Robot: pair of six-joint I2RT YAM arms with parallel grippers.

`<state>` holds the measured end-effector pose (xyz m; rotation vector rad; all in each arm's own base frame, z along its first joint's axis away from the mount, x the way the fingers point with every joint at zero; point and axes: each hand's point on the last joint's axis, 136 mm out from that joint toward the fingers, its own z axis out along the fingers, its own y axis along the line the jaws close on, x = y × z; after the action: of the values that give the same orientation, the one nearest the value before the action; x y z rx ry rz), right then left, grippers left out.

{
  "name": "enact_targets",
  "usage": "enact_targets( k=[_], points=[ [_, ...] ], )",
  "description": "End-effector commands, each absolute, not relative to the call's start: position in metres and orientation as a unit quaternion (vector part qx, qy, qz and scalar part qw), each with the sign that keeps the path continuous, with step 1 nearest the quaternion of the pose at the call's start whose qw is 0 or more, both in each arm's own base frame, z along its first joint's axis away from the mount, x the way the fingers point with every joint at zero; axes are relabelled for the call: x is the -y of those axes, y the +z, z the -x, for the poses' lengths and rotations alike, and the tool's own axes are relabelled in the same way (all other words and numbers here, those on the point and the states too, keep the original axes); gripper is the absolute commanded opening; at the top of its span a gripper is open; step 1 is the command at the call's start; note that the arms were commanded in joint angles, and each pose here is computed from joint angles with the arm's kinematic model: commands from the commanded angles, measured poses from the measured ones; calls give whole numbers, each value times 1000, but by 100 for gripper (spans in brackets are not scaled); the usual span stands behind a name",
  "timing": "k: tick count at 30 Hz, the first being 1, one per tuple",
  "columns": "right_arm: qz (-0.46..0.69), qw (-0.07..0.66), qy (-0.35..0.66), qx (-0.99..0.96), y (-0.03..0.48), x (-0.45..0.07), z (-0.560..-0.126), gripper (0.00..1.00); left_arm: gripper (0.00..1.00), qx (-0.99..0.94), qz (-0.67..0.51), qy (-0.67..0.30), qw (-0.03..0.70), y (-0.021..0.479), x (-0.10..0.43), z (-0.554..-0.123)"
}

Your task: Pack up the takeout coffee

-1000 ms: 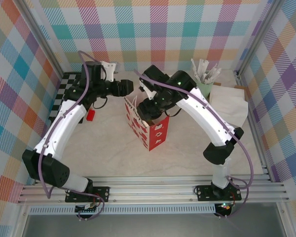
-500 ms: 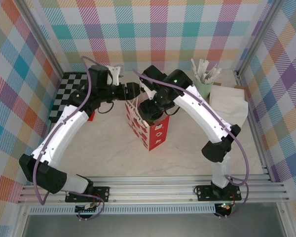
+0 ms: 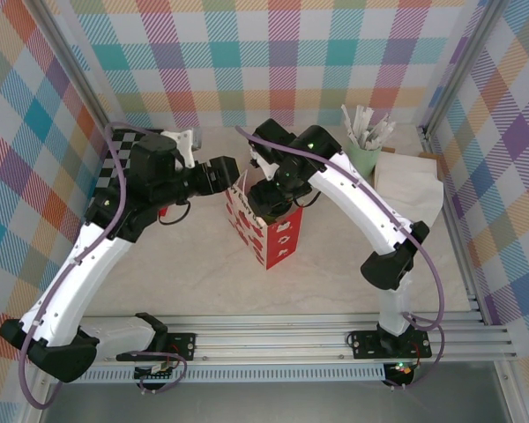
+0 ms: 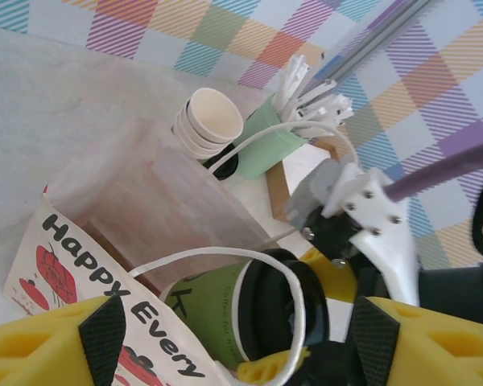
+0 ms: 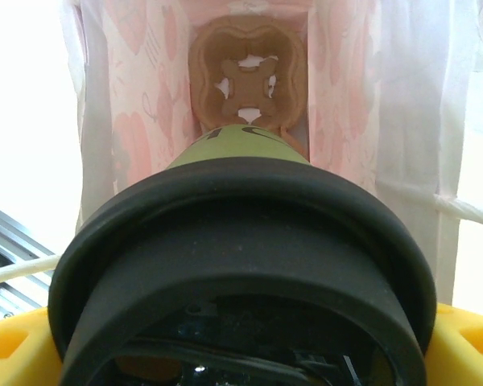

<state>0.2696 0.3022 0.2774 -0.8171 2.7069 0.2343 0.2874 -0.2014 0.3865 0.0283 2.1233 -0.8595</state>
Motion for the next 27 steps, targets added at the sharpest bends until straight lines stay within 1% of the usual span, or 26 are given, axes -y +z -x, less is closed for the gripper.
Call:
enact_targets(
  k=[1,5,11,13,14,16,18,19,20,23,27],
  points=[
    [291,158,91,-939,284,-302,-266,68,74,-855,-20,-358,374,372,214,-283],
    [292,156,89,-939,283,-300,-266,68,68,-864,-38,-367,343,363,229,-281],
    [290,158,90,-940,284,-300,-266,68,65,-867,-55,-371,328,357,239,-283],
    [289,157,88,-940,283,-299,-265,68,62,-866,-61,-374,325,355,242,-282],
    [289,158,89,-940,284,-299,-265,68,57,-869,-57,-368,327,354,240,-283],
    [289,160,93,-939,286,-301,-266,68,41,-875,-39,-341,340,350,229,-287],
    [288,162,102,-938,288,-304,-265,67,22,-879,-22,-317,355,346,216,-289],
    [287,162,107,-938,289,-306,-265,67,10,-880,-18,-312,358,344,213,-288],
    [285,162,111,-938,289,-308,-266,67,0,-881,-10,-307,360,342,209,-287],
    [277,155,120,-941,284,-315,-267,67,0,-882,1,-309,356,332,204,-281],
    [248,158,94,-951,276,-312,-279,68,0,-887,-2,-311,341,320,203,-273]
  ],
)
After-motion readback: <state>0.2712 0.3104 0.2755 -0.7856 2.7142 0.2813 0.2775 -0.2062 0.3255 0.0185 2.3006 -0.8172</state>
